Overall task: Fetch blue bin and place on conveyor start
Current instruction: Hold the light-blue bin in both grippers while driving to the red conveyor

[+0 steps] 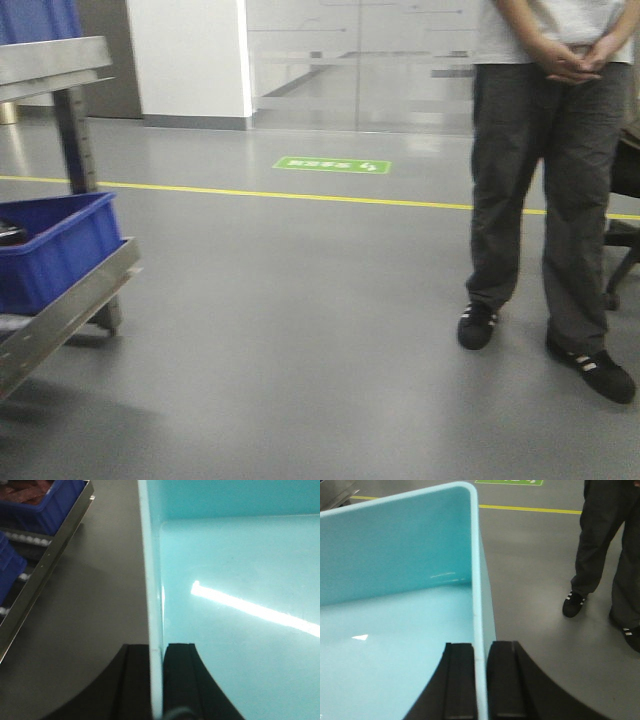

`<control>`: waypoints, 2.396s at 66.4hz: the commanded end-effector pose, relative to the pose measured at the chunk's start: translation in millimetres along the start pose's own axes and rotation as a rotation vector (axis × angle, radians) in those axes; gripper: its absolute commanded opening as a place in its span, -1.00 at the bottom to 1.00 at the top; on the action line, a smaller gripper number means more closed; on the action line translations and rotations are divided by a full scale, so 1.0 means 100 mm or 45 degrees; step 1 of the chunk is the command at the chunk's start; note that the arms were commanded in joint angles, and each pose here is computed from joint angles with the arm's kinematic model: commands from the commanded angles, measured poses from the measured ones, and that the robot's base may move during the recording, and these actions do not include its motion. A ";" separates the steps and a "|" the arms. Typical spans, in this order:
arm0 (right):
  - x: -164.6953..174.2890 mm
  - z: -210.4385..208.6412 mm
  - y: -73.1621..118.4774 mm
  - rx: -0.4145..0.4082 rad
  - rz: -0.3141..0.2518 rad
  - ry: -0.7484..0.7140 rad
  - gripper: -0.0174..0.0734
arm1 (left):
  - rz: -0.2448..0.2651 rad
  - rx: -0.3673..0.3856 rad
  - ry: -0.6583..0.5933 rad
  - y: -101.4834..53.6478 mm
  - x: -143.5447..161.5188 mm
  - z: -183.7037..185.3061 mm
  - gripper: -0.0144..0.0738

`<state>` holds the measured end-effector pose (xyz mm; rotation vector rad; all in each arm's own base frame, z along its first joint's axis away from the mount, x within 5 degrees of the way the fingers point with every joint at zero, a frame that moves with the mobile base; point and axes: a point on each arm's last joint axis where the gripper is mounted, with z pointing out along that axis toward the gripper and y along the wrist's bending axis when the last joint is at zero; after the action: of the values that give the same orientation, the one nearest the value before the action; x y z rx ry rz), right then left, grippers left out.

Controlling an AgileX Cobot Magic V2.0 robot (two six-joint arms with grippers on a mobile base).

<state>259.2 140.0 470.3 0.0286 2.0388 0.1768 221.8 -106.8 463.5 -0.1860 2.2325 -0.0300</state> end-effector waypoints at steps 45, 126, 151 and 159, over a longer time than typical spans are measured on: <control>-0.12 -0.06 0.25 -0.297 0.063 -0.179 -0.98 | -0.010 0.179 -0.071 -0.18 -0.04 -0.01 -0.93; -0.12 -0.06 0.25 -0.309 0.064 -0.192 -0.98 | 0.014 0.138 -0.113 -0.15 -0.07 0.00 -0.93; -0.12 -0.06 0.25 -0.309 0.064 -0.192 -0.98 | 0.019 0.130 -0.122 -0.14 -0.07 0.00 -0.93; -0.12 -0.06 0.25 -0.309 0.064 -0.192 -0.98 | 0.021 0.128 -0.124 -0.14 -0.08 0.00 -0.93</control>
<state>259.5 141.0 469.4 0.0300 2.0455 0.1855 224.5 -105.2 464.8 -0.1807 2.2046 0.0080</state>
